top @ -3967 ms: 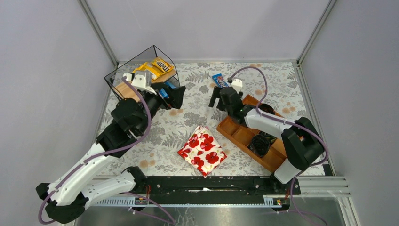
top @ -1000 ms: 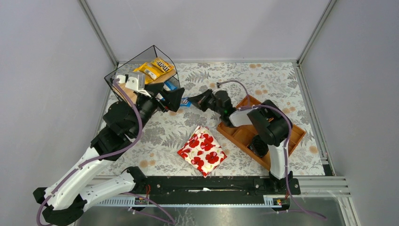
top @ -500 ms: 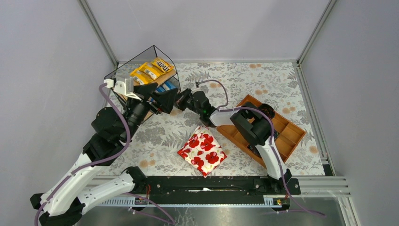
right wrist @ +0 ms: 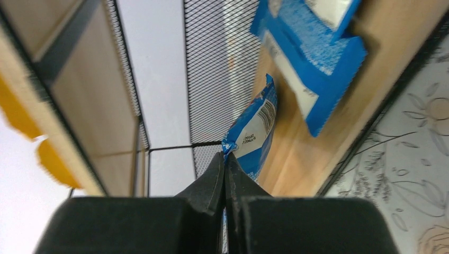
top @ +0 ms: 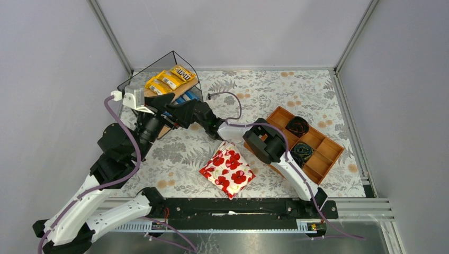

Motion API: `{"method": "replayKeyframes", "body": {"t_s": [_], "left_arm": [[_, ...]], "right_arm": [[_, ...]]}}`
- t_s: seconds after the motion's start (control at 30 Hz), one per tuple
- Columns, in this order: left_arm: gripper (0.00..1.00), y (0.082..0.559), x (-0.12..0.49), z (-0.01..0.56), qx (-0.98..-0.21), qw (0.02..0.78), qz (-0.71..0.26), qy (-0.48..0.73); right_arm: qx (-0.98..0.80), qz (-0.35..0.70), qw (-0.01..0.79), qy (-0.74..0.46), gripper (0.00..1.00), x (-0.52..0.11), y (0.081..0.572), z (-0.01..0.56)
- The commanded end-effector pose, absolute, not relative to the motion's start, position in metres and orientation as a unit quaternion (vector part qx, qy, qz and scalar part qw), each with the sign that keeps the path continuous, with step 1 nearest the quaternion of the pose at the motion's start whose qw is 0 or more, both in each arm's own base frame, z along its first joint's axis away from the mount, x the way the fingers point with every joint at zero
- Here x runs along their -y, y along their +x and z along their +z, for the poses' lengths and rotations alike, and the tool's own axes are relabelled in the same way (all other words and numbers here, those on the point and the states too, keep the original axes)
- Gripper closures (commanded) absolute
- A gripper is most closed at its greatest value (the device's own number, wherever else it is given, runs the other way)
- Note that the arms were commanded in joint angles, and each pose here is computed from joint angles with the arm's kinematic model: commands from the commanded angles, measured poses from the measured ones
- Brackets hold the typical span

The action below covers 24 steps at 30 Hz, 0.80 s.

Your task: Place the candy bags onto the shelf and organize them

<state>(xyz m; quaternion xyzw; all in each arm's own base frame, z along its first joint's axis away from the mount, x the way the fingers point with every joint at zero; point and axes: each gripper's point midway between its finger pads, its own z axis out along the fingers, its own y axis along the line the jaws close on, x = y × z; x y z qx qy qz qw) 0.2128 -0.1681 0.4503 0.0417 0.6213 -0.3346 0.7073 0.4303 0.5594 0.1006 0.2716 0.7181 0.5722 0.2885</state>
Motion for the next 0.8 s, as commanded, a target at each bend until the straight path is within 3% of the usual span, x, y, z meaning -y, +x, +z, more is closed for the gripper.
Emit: {"method": "replayKeyframes", "body": {"t_s": [0.0, 0.57, 0.77], "left_arm": [[0.01, 0.208, 0.165, 0.466, -0.597, 0.72, -0.352, 0.032], [0.01, 0.208, 0.166, 0.466, -0.598, 0.72, -0.352, 0.033], [0.01, 0.208, 0.166, 0.466, -0.598, 0.719, -0.352, 0.034]], "right_arm": [[-0.725, 0.517, 0.339, 0.303, 1.0, -0.558, 0.446, 0.093], [-0.741, 0.463, 0.356, 0.332, 1.0, -0.569, 0.459, 0.064], [-0.742, 0.458, 0.363, 0.328, 0.88, -0.572, 0.461, 0.064]]}}
